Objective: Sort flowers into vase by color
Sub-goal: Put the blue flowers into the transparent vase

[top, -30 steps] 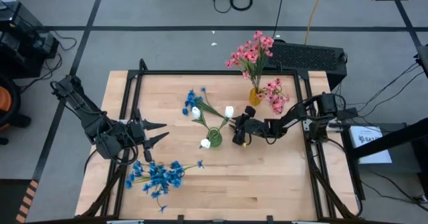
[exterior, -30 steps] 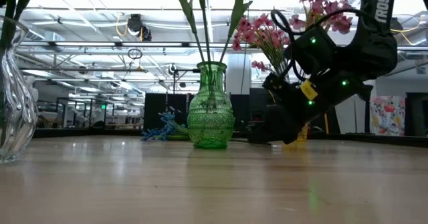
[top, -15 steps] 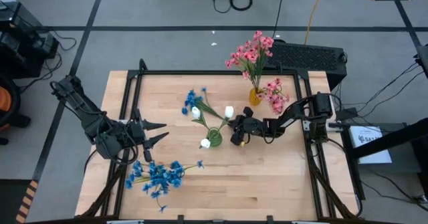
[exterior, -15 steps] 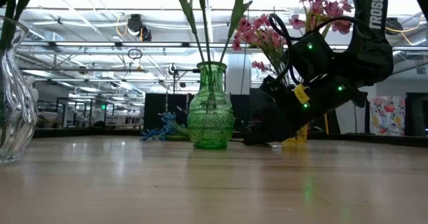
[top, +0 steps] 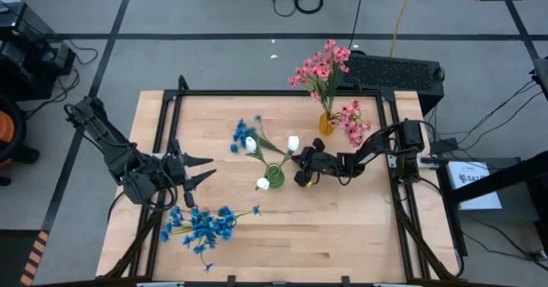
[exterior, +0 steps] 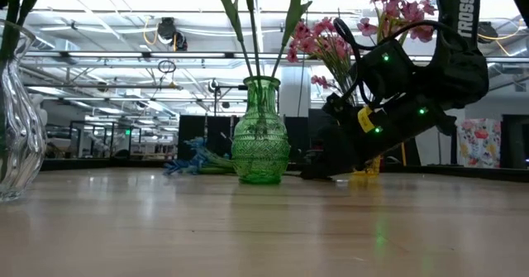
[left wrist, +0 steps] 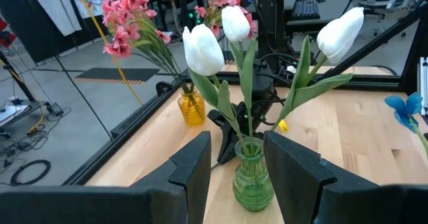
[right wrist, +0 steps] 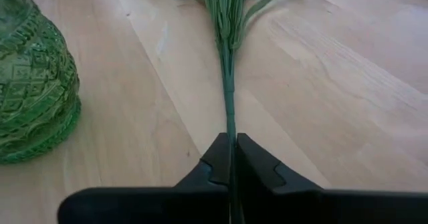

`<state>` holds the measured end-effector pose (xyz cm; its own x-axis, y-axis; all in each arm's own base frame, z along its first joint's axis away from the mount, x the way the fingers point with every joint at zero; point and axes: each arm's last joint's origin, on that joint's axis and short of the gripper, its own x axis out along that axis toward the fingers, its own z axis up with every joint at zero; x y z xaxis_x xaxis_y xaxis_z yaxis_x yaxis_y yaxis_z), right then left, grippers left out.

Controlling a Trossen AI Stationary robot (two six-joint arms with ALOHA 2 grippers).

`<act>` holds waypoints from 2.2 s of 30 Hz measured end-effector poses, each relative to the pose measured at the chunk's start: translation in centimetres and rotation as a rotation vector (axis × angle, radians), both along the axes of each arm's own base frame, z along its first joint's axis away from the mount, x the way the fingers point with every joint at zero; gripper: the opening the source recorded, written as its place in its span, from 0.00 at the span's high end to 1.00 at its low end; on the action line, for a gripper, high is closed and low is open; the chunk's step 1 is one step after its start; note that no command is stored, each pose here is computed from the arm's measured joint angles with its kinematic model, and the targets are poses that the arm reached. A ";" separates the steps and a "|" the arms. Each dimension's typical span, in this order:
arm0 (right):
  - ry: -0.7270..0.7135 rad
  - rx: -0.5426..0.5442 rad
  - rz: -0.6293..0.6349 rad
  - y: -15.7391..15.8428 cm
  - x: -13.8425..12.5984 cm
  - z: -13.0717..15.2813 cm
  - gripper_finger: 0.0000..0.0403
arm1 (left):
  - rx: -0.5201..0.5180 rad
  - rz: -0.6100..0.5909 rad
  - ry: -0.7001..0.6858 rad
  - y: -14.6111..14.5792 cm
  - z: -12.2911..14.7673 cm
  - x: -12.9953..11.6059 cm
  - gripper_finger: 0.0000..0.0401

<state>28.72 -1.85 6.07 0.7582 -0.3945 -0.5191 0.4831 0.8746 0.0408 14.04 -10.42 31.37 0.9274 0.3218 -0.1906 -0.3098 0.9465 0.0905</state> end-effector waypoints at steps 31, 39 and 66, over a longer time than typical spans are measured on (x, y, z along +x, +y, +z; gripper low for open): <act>-0.158 -0.026 -0.053 3.4 -0.9 7.0 1.00 | 0.010 0.000 0.011 0.0 -0.1 0.0 0.64; -0.221 -0.049 -0.068 4.3 -2.0 10.0 1.00 | 0.009 0.000 0.011 0.0 -0.1 0.0 0.64; -0.500 -0.199 -0.099 6.8 -6.2 18.5 1.00 | 0.000 0.027 -0.014 0.1 0.1 0.0 0.64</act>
<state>22.54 4.91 24.55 0.8477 -0.5303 -0.0131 0.5275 0.8402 0.1254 14.03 -10.36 31.45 0.9211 0.3463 -0.1778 -0.3361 0.9379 0.0857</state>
